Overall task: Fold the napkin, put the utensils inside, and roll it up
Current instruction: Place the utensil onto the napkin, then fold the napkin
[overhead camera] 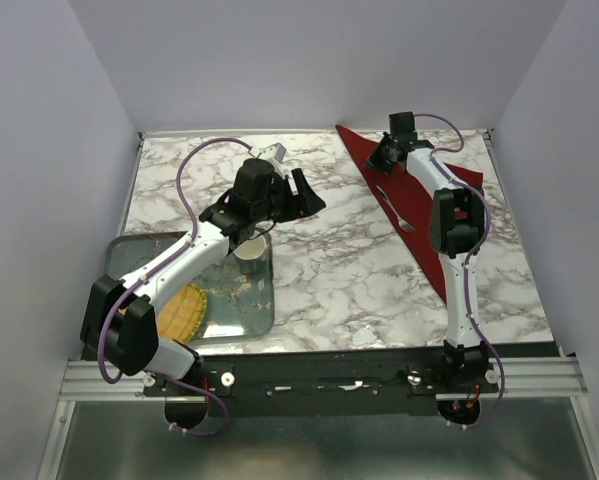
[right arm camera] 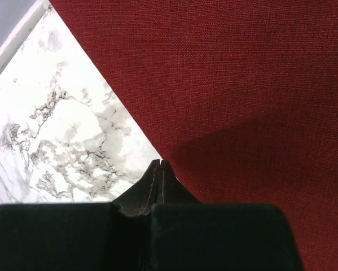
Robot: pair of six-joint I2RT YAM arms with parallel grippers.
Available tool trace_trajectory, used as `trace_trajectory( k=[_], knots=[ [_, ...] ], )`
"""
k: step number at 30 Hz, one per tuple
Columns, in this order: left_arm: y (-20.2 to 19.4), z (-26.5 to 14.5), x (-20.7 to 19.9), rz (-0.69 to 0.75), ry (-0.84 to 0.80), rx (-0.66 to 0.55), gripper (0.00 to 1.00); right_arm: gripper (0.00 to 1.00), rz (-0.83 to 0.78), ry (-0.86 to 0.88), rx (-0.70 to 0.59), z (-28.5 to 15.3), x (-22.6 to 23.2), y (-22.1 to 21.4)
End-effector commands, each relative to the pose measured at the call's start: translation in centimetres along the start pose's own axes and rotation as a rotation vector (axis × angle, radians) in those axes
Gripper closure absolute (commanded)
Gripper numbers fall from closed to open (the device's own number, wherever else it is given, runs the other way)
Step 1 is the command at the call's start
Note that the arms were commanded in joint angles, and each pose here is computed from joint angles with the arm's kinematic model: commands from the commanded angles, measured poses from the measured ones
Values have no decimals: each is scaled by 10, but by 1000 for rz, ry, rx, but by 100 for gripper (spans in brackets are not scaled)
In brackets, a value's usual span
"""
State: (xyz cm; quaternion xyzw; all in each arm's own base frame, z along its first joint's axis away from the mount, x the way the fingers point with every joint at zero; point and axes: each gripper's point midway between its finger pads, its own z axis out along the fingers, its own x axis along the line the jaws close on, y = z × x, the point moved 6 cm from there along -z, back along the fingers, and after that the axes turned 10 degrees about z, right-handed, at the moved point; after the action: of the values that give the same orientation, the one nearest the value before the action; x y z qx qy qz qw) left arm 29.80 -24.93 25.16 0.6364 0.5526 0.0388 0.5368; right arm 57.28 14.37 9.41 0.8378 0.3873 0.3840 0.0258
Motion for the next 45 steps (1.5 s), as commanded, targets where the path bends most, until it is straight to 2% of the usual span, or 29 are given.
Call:
trace_trajectory(
  k=[1, 7, 14, 21, 34, 45],
  knots=[
    [13, -3, -8, 23, -23, -49, 21, 99, 0, -51, -44, 5, -6, 4],
    [16, -3, -11, 16, -40, -53, 21, 99, 47, -115, 23, 11, -23, -1],
    [20, -7, -14, 7, -56, -59, 21, 99, 32, -155, 37, 5, -27, -2],
    [22, -9, -19, -3, -84, -59, 21, 99, -59, -225, 80, -1, -37, -10],
    [27, -25, -25, -9, -93, -90, 21, 97, -119, -224, 149, -6, -36, -19],
    [28, -19, -29, -36, -119, -76, 20, 95, -132, -204, 245, -12, -40, -32]
  ],
)
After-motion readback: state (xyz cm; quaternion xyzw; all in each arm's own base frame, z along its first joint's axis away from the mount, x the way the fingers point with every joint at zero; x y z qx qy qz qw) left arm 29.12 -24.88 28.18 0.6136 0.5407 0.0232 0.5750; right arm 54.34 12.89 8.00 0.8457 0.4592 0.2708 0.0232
